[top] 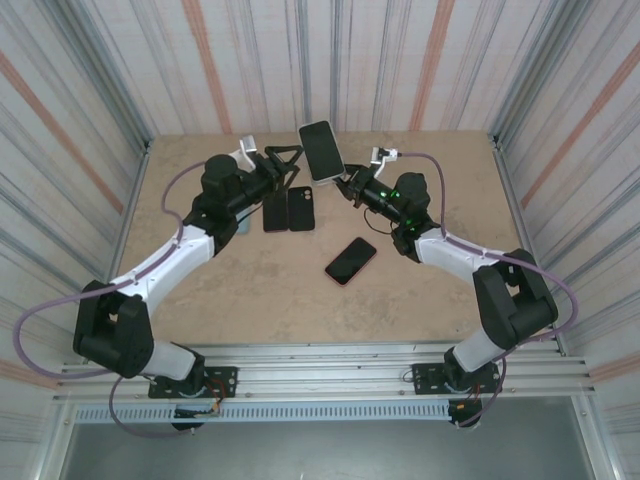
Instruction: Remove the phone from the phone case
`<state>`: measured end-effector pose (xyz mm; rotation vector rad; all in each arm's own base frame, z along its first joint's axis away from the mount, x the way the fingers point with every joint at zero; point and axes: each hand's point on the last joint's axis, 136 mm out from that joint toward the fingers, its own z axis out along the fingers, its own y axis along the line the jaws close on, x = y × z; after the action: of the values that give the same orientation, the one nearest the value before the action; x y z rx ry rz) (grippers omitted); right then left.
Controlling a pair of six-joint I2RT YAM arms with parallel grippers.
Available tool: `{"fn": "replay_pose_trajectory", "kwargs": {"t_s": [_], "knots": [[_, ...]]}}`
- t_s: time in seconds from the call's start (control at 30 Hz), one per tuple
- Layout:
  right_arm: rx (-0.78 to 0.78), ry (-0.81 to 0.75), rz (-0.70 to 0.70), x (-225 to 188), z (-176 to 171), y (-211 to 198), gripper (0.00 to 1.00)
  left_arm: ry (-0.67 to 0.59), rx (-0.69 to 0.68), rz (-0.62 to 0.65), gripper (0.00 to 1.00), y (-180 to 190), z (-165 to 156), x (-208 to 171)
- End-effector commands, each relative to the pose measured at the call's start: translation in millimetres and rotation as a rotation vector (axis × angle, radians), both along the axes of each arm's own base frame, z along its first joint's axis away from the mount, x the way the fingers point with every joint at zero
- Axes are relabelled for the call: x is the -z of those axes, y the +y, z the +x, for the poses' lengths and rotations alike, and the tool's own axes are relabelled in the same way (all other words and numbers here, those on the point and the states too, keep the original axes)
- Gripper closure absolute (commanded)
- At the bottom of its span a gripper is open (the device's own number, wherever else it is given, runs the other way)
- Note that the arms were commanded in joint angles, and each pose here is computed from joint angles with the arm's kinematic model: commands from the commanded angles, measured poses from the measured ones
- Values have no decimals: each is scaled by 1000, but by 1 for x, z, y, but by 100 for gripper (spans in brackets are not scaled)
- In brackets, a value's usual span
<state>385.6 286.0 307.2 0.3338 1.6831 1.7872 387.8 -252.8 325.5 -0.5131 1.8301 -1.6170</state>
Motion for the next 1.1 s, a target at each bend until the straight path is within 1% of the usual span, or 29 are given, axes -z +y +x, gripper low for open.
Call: {"fn": "replay_pose_trajectory", "kwargs": {"t_s": [0.0,0.13,0.27,0.4,0.53,0.6,0.77,0.9,1.07], "knots": [[74,-12,45,-12,11,-10,100,31,-1,-65,29,-5,-19,-3],[104,-5,33,-7,15,-11,100,58,2,-82,31,-16,-35,-2],[109,-9,17,-3,17,-8,100,70,29,-124,34,-29,-44,-10],[101,-28,3,-3,16,-2,100,53,60,-145,41,-42,-46,-21],[95,-49,-25,-4,13,4,100,54,80,-156,46,-49,-44,-22],[90,-61,-33,-5,11,6,100,54,83,-169,50,-51,-42,-23],[86,-74,-32,-9,8,6,100,53,86,-158,50,-55,-39,-20],[100,-75,-35,-10,7,2,100,71,82,-140,45,-54,-39,-11],[104,-78,-46,-7,7,1,100,87,78,-120,46,-57,-43,2]]}}
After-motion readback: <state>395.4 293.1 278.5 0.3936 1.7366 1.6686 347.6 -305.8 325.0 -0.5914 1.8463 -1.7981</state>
